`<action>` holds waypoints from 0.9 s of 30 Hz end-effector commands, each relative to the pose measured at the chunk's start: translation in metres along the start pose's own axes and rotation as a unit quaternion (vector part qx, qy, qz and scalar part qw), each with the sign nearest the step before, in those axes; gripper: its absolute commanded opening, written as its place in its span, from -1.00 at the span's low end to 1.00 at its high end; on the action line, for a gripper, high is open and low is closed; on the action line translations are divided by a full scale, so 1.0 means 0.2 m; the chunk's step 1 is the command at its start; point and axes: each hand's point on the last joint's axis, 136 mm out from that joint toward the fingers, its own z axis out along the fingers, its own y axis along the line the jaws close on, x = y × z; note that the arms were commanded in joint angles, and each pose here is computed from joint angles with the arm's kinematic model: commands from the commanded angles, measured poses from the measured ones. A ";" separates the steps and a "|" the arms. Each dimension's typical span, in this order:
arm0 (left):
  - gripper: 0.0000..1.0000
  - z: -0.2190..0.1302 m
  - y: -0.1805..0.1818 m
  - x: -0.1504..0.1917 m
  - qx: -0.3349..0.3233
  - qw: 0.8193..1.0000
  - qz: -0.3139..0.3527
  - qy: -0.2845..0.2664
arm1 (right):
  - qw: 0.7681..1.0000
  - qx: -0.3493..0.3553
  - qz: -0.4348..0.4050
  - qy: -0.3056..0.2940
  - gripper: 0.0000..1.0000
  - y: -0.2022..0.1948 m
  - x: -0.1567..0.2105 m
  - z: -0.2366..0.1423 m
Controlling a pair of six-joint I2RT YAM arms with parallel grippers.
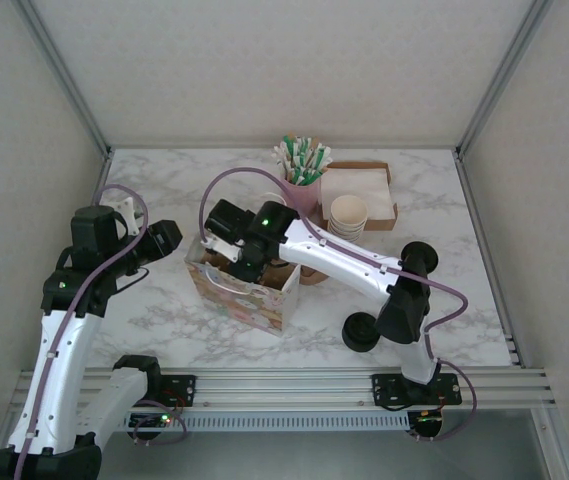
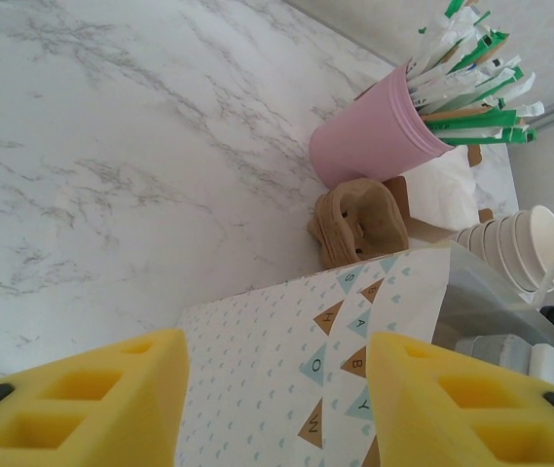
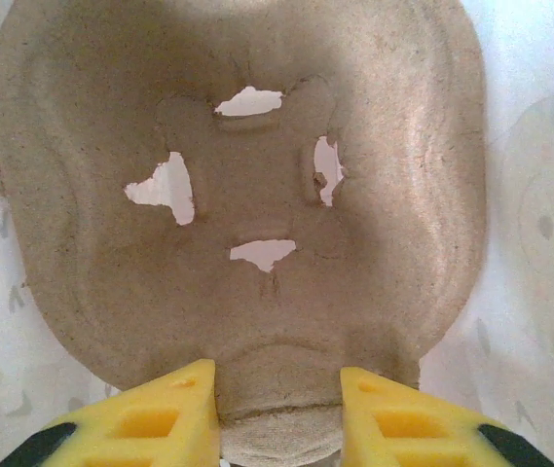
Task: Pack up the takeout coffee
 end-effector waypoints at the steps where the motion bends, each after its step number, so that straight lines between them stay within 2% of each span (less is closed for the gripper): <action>1: 0.04 0.00 -0.02 -0.01 0.008 1.000 -0.004 -0.004 | 0.999 0.009 -0.018 0.028 -0.37 0.02 0.03 0.06; 27: 0.05 0.01 -0.02 -0.01 0.010 1.000 -0.008 -0.002 | 0.996 -0.010 -0.020 0.086 -0.37 0.06 0.13 0.34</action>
